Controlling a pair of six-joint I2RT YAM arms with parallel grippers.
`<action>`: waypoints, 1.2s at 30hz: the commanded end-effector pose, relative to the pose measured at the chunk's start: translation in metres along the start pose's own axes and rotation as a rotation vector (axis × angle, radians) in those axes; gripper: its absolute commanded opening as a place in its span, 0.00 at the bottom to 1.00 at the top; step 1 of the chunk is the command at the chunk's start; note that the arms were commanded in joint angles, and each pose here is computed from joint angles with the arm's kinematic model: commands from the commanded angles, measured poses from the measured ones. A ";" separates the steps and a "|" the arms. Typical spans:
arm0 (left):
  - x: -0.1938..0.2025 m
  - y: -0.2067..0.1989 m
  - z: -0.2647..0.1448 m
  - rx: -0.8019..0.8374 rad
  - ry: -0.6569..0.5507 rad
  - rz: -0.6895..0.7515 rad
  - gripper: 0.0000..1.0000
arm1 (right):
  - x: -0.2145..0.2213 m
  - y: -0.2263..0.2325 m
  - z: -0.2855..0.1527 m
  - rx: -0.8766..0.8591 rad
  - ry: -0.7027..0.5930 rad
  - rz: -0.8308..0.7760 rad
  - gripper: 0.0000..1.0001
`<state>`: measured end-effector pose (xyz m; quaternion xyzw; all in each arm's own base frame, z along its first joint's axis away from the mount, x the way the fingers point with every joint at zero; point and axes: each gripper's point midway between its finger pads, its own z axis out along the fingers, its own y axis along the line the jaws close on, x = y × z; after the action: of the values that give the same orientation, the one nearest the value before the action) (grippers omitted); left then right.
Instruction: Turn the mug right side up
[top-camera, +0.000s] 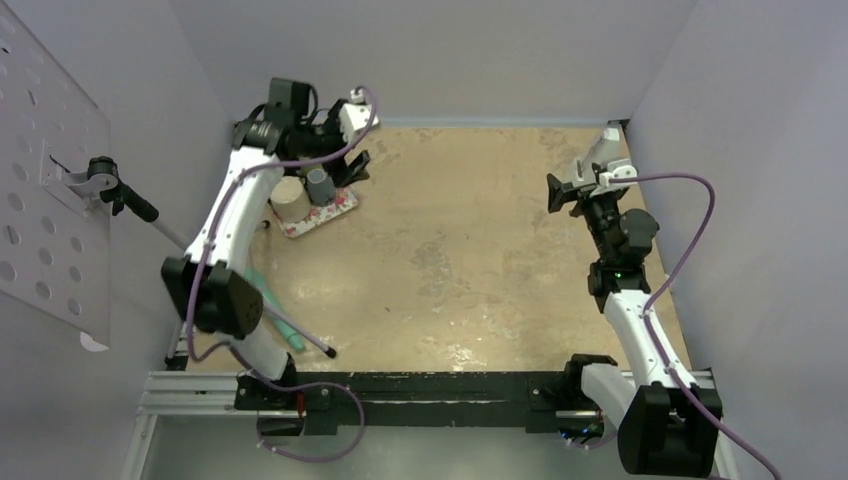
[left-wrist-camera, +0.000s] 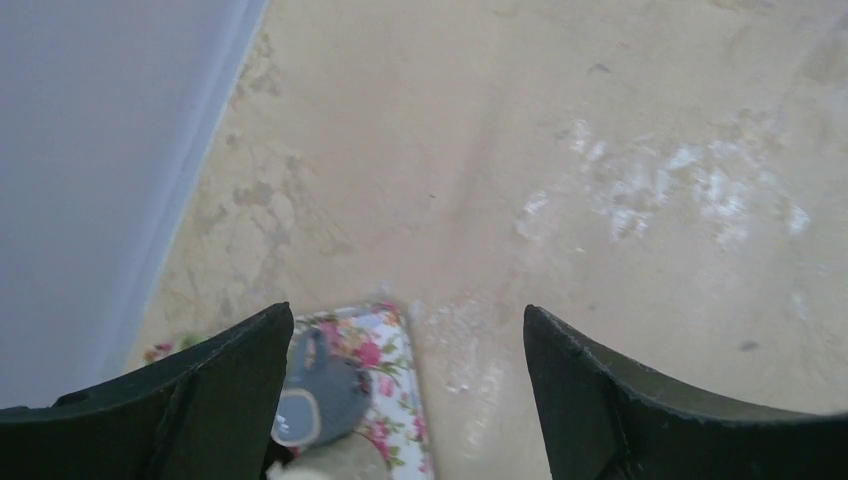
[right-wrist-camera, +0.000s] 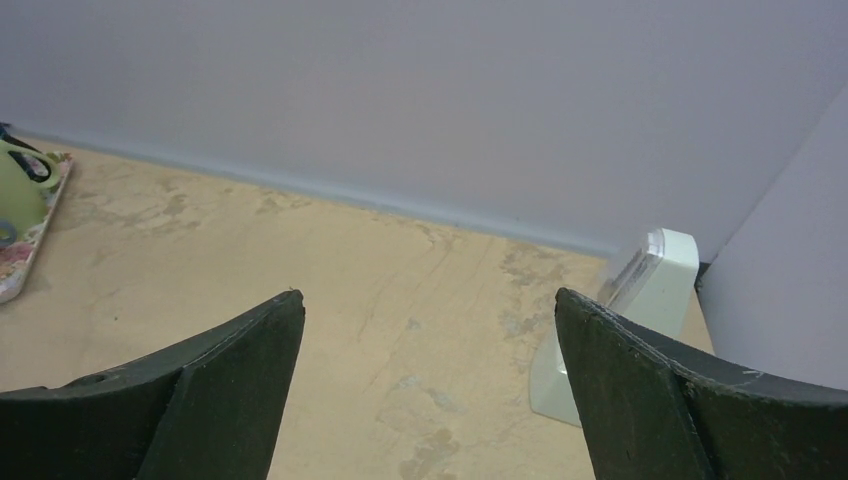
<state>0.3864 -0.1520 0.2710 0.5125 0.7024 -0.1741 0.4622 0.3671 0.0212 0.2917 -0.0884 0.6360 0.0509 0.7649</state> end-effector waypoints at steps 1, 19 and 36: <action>0.042 0.016 0.007 0.110 0.419 -0.014 0.86 | -0.010 0.014 0.004 -0.087 0.010 -0.011 0.99; 0.145 0.141 0.102 -0.168 0.752 0.165 0.74 | 0.020 0.031 0.028 -0.161 0.135 0.064 0.99; 0.219 0.119 0.101 -0.057 0.925 0.076 0.57 | 0.037 0.051 0.046 -0.206 0.219 0.051 0.99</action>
<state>0.5223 -0.0674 0.0795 0.5544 0.8167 0.0803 0.1387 0.4022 0.0790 0.2307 -0.1453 0.7307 0.1388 0.6524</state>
